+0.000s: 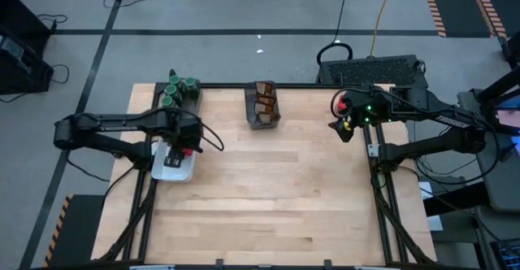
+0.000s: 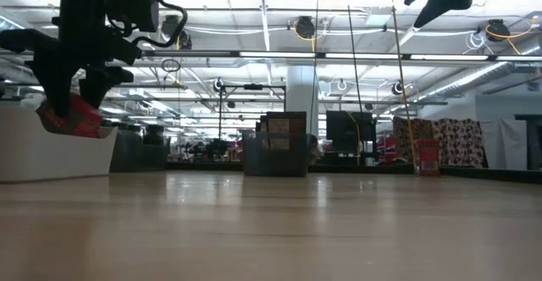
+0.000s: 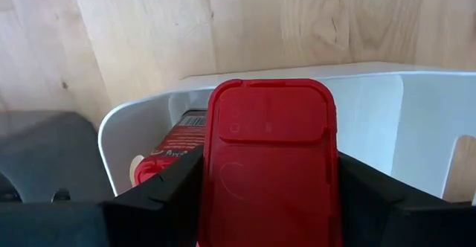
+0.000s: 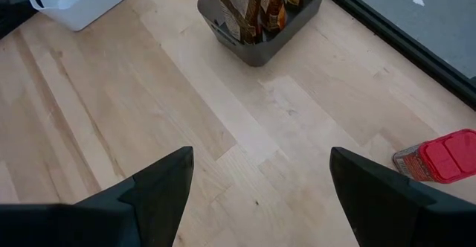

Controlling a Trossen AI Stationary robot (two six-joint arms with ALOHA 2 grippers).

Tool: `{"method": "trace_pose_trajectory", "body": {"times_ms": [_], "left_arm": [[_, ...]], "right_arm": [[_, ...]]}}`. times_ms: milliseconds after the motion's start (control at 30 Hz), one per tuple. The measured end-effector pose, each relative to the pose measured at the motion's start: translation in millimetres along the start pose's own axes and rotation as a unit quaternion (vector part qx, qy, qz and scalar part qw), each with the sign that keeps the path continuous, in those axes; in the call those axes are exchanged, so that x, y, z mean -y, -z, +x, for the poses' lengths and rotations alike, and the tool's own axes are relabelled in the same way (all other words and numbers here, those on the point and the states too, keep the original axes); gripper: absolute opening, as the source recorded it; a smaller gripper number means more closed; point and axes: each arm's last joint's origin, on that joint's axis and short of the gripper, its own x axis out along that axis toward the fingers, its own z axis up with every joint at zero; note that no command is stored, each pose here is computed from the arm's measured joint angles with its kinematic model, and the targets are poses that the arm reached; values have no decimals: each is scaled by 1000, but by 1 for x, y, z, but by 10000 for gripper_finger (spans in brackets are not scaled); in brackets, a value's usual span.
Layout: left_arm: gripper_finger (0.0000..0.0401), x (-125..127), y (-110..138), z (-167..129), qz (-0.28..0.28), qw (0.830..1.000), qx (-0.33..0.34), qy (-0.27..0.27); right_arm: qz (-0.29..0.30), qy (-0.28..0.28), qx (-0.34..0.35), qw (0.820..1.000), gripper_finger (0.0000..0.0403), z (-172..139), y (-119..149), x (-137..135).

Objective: Sort spices by type
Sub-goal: Put the bottom red seasoning can into the white bin

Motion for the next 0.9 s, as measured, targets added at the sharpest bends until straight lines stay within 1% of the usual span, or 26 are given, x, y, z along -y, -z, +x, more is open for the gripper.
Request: {"method": "trace_pose_trajectory", "body": {"times_ms": [333, 600, 900], "left_arm": [[228, -1, -4, 5, 6, 1000, -10, 7], [243, -1, -4, 4, 6, 1000, -9, 8], [247, -1, -4, 5, 2, 1000, -10, 9]], "right_arm": [[-4, 0, 0, 1000, 299, 0, 0, 0], [-5, 0, 0, 1000, 299, 0, 0, 0], [-5, 0, 0, 1000, 299, 0, 0, 0]]}}
